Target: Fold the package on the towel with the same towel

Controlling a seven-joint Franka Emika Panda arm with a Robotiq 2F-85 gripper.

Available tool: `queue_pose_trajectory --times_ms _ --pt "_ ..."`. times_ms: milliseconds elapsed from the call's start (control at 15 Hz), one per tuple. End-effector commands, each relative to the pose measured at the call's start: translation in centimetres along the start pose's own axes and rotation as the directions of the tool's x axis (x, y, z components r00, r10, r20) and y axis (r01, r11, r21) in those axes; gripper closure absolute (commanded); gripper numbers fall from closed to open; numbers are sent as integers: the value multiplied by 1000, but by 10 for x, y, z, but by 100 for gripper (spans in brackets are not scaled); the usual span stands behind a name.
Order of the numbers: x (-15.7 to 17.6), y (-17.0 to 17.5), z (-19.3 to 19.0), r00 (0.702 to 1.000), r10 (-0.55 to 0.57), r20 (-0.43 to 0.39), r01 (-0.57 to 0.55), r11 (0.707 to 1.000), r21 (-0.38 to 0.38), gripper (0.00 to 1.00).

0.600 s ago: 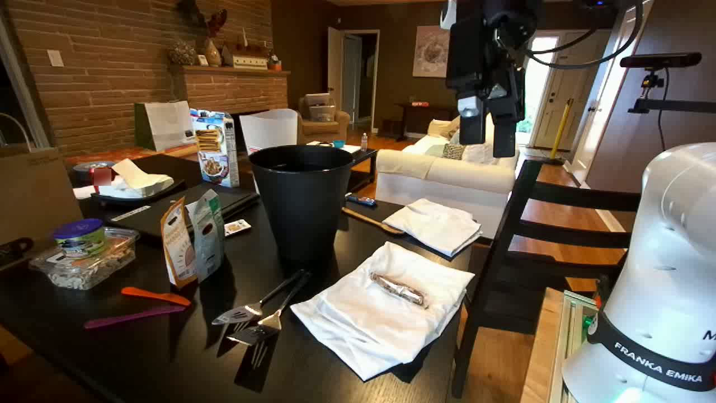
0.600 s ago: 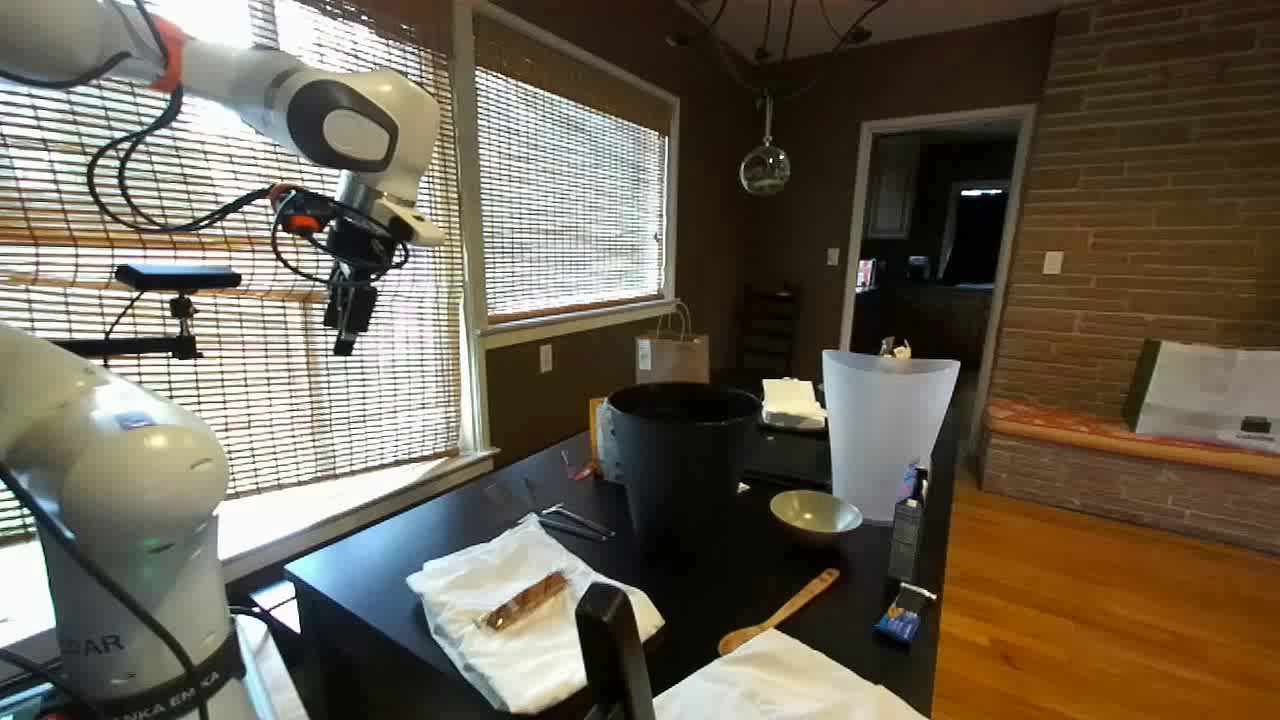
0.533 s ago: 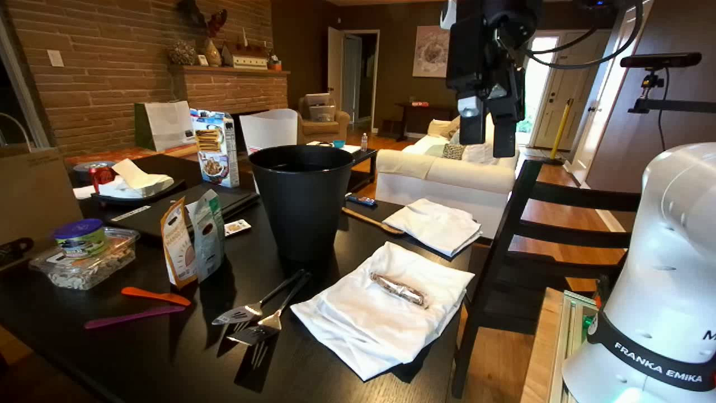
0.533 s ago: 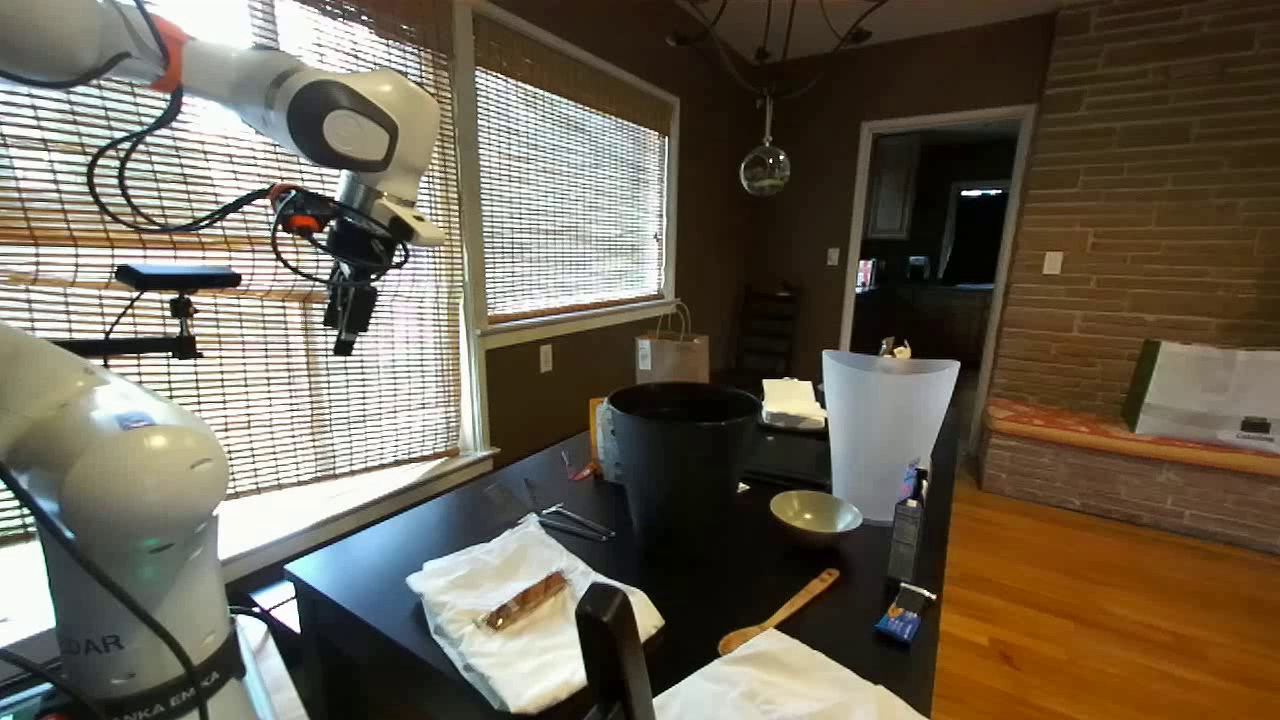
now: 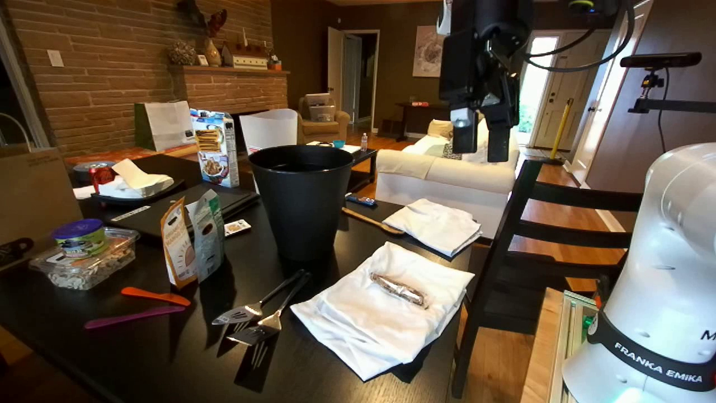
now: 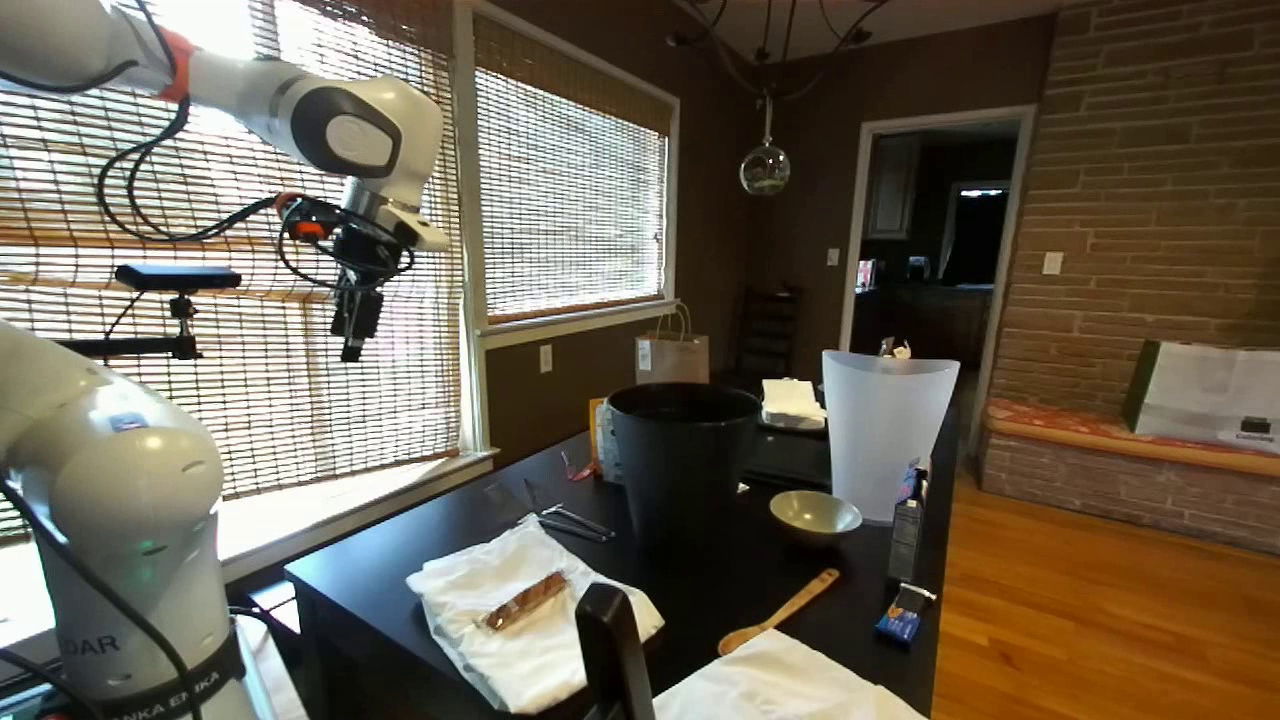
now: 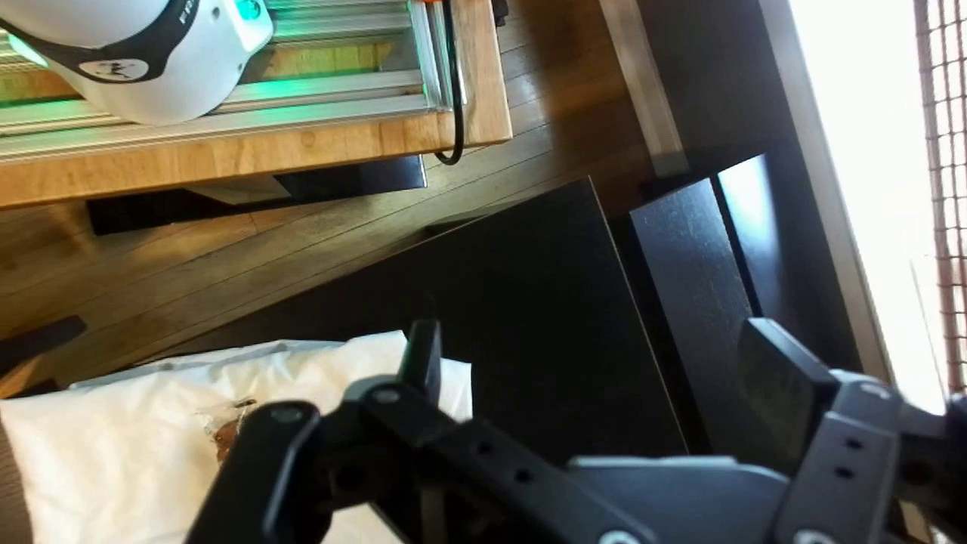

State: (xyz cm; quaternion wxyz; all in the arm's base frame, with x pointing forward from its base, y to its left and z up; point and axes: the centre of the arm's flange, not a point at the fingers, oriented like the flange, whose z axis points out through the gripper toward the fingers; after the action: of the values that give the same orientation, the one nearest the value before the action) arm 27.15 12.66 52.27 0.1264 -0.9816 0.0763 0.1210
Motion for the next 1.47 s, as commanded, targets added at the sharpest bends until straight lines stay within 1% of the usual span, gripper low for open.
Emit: queue_pose_trajectory --times_ms 0,133,200,333,400,467,600,667,733,800,1000,1267,1400 --pt "37 5 26 999 -2 -32 -1 996 -84 0" --pt "57 10 57 998 -34 -53 25 987 -160 0" --pt "69 13 76 996 -57 -63 43 976 -214 0" --pt "88 18 106 991 -83 -102 51 957 -285 0" --pt "95 20 119 989 -92 -113 55 952 -301 0" --pt "101 21 134 984 -114 -139 62 941 -334 0" --pt "114 23 160 977 -142 -157 75 927 -366 0" --pt "118 23 172 977 -144 -155 77 925 -372 0" --pt "119 23 183 982 -140 -128 84 926 -367 0" --pt "104 26 160 980 -145 -139 89 934 -347 0" --pt "111 28 180 984 -140 -109 93 932 -351 0" --pt "112 28 181 984 -140 -106 95 932 -351 0" --pt "120 28 200 979 -171 -109 124 931 -344 0"
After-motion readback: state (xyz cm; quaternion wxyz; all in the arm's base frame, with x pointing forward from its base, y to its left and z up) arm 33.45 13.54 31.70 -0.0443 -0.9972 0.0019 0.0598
